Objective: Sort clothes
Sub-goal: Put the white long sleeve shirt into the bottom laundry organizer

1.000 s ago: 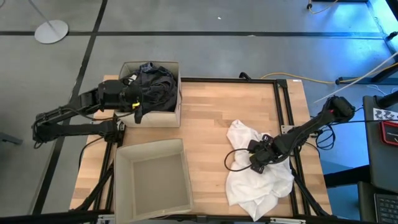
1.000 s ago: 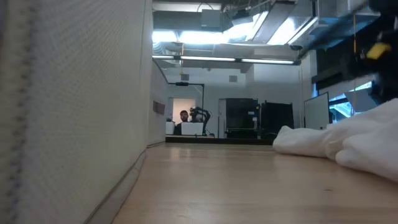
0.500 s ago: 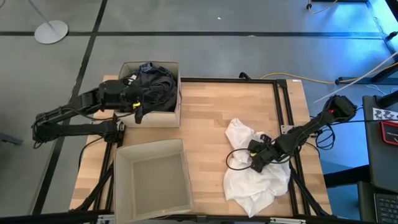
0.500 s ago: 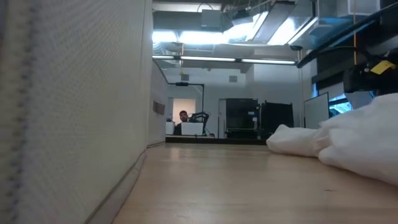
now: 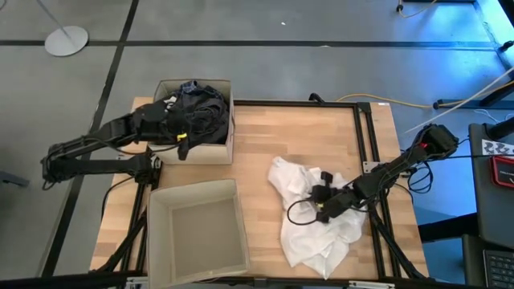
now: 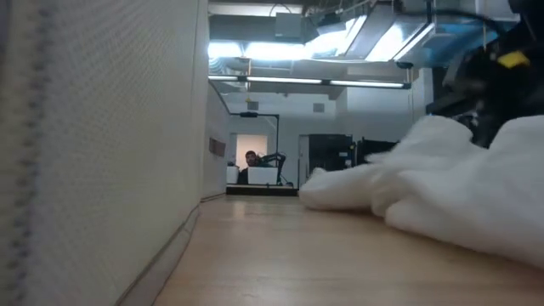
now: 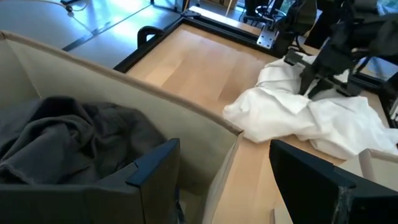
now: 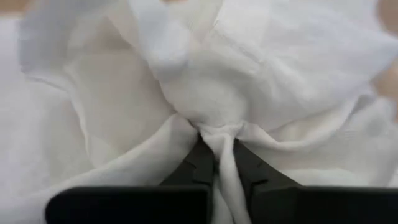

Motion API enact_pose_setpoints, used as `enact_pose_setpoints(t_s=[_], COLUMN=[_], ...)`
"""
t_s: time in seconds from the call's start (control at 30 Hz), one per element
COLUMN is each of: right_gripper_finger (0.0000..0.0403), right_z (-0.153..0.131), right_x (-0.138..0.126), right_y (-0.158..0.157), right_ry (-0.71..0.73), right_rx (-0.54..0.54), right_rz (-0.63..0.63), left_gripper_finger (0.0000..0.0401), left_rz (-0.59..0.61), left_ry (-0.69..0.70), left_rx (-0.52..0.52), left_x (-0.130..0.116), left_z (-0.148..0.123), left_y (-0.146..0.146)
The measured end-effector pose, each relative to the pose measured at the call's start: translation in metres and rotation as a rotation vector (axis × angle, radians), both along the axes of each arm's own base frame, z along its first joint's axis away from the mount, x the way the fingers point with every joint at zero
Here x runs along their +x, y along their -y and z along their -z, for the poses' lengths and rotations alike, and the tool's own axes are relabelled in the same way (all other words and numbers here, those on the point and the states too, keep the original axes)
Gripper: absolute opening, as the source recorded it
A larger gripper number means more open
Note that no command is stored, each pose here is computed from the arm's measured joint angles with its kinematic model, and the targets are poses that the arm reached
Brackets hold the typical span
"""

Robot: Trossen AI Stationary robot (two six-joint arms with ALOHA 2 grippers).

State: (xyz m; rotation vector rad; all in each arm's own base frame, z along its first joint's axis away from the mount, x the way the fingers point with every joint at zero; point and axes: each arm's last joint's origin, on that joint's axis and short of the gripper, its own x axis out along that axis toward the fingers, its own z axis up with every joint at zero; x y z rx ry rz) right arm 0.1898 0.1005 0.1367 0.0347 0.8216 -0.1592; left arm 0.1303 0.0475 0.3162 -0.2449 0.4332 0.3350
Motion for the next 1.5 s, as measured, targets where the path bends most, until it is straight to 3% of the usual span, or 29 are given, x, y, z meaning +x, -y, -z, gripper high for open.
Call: enact_pose_setpoints(t_s=[0.2,0.43,0.93,1.2,1.5], right_gripper_finger=[0.0020,0.0016,0.0016,0.0016,0.0016], right_z=[-0.030,-0.095,-0.196,-0.241,-0.241], right_x=[0.019,0.052,0.092,0.099,0.106], right_y=[-0.008,-0.011,0.042,0.075,0.091], right_ry=[0.146,0.249,0.316,0.410,0.426], right_rx=[-0.124,-0.342,-0.639,-0.645,-0.610], right_rz=[-0.033,-0.101,-0.051,-0.014,-0.082], left_gripper_finger=[0.0237,0.0237,0.0237,0.0237,0.0237], left_rz=[0.000,0.015,0.010,0.053,0.207], left_ry=[0.013,0.025,0.062,0.235,0.493], left_rx=[0.002,0.016,0.010,0.103,0.239], left_x=[0.008,0.022,0.031,0.038,0.079], left_z=[0.000,0.001,0.000,-0.017,-0.032], left_y=[-0.003,-0.006,-0.009,-0.010,-0.004])
